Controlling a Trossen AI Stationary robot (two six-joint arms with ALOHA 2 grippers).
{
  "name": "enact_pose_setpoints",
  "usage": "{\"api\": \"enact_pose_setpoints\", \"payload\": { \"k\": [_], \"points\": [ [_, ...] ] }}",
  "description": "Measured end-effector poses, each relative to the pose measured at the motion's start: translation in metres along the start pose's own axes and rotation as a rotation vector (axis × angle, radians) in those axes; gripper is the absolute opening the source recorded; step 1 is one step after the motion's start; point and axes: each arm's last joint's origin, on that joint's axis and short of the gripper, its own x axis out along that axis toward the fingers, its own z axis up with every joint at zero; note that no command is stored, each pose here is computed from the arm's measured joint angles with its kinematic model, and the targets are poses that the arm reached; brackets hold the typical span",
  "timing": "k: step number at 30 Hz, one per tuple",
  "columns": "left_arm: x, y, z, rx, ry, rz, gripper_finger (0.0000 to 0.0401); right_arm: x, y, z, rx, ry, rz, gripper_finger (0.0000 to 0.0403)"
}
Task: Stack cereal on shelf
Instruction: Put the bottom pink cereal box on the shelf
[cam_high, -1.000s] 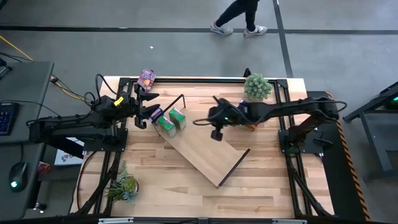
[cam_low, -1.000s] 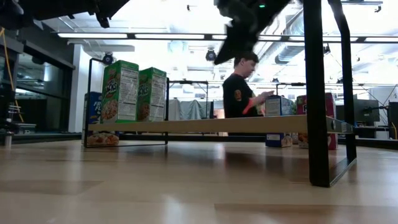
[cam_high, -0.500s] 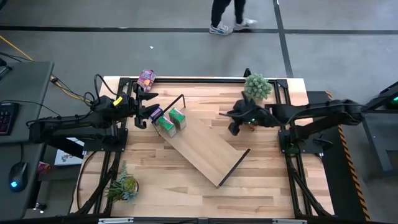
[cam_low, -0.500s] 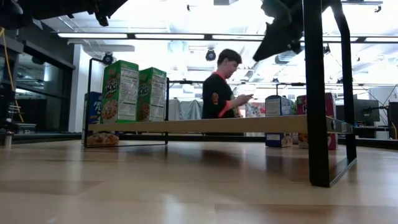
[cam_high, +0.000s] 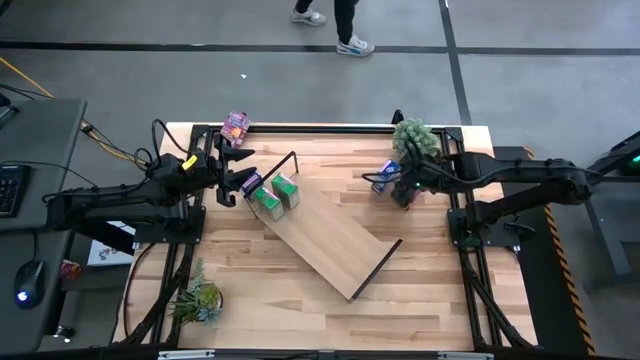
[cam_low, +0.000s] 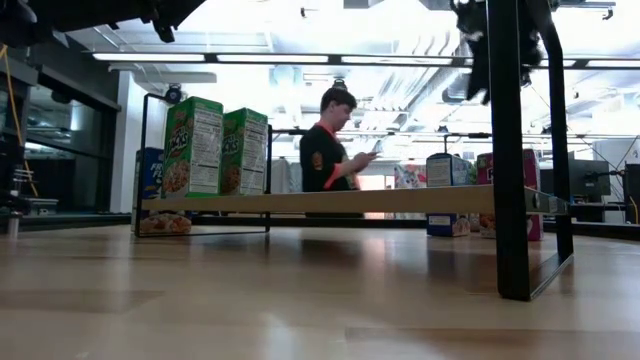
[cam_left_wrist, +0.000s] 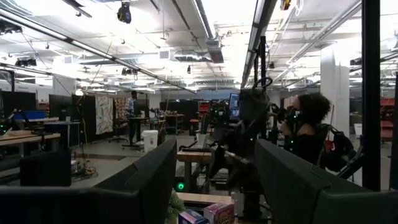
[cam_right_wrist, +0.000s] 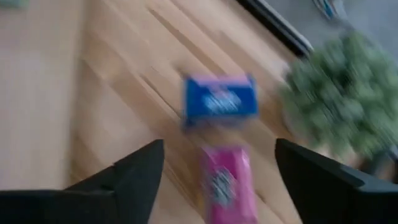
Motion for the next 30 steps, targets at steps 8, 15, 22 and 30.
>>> {"api": "enact_pose_setpoints", "payload": {
  "k": [8, 15, 22, 30],
  "points": [
    [0.000, 0.000, 0.000, 0.000, 0.001, 0.000, 0.0209, 0.005, -0.013, -0.007, 0.062, 0.132, -0.077, 0.0326],
    [0.000, 0.000, -0.001, -0.010, 0.008, 0.000, 0.0209, 0.019, -0.013, -0.005, 0.048, 0.195, -0.089, 0.0326],
    [0.000, 0.000, -0.001, -0.012, 0.008, -0.002, 0.0209, 0.052, -0.011, -0.020, -0.012, 0.314, -0.068, 0.0326],
    [0.000, 0.000, -0.001, -0.010, 0.005, -0.003, 0.0209, 0.069, -0.015, -0.030, -0.026, 0.338, -0.052, 0.0326]
  ]
}}
